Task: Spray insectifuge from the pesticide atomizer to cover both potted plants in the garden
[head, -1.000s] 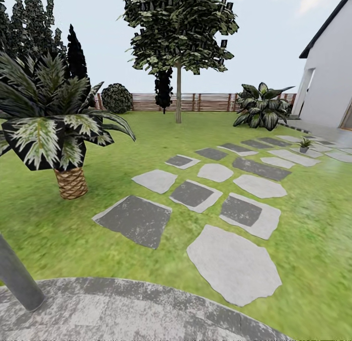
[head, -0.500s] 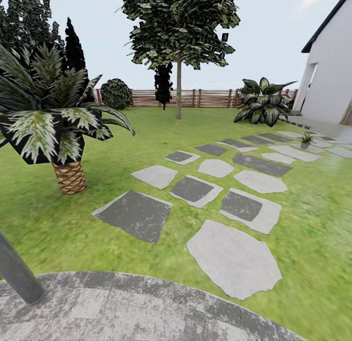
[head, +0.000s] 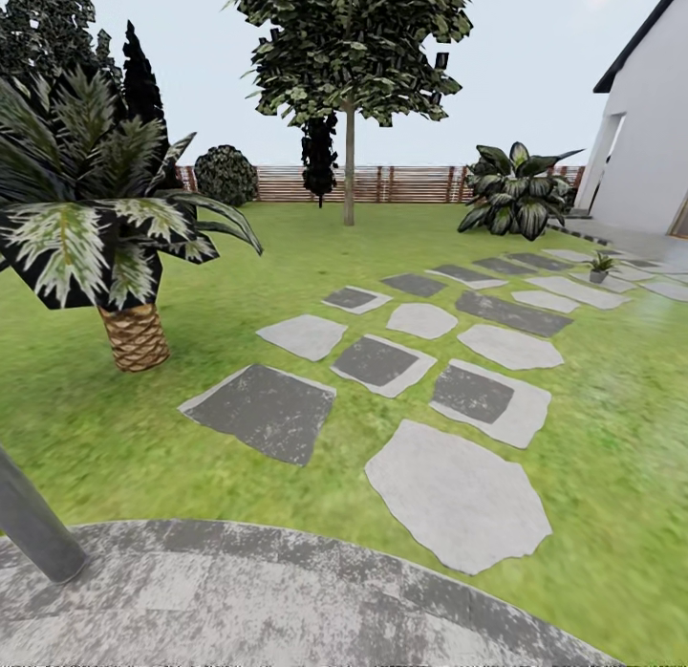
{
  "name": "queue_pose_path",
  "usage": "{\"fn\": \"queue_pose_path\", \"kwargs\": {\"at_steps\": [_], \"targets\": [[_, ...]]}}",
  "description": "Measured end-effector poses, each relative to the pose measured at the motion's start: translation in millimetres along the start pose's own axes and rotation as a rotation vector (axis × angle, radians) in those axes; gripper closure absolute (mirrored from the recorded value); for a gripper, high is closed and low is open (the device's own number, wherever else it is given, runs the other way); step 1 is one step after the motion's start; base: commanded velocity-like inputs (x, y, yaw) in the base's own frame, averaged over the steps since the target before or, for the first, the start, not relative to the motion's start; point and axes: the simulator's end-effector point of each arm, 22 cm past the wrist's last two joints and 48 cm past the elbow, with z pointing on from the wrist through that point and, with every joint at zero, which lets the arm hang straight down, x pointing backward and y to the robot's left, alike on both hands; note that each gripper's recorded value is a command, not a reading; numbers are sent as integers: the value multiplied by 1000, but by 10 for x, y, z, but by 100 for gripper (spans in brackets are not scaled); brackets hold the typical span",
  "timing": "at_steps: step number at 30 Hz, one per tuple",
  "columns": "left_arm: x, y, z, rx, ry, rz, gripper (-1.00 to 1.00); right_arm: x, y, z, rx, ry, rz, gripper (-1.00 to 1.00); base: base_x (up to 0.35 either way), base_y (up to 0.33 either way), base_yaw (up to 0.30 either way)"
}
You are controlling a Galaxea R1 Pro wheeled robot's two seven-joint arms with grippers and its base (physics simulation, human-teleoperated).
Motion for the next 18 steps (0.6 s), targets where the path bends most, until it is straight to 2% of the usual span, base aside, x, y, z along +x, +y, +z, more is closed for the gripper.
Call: {"fn": "queue_pose_path", "kwargs": {"at_steps": [5,8,11,13,18], "targets": [[84,-17,72,3,3,1,-100,-129,40,88,-7,-47,3,-100,0,0,0],[131,-20,115,3,4,1,-100,-85,1,127,-2,-49,-2,-100,0,0,0],[134,-38,158,5,-16,1,-100,113,-97,146,10,-19,-17,-100,0,0,0],[90,-47,184,7,-50,2,-100,388,-174,126,19,32,-31,-100,0,0,0],[114,-30,256,4,-72,1,-100,688,-176,131,18,78,-41,-100,0,0,0]]}}
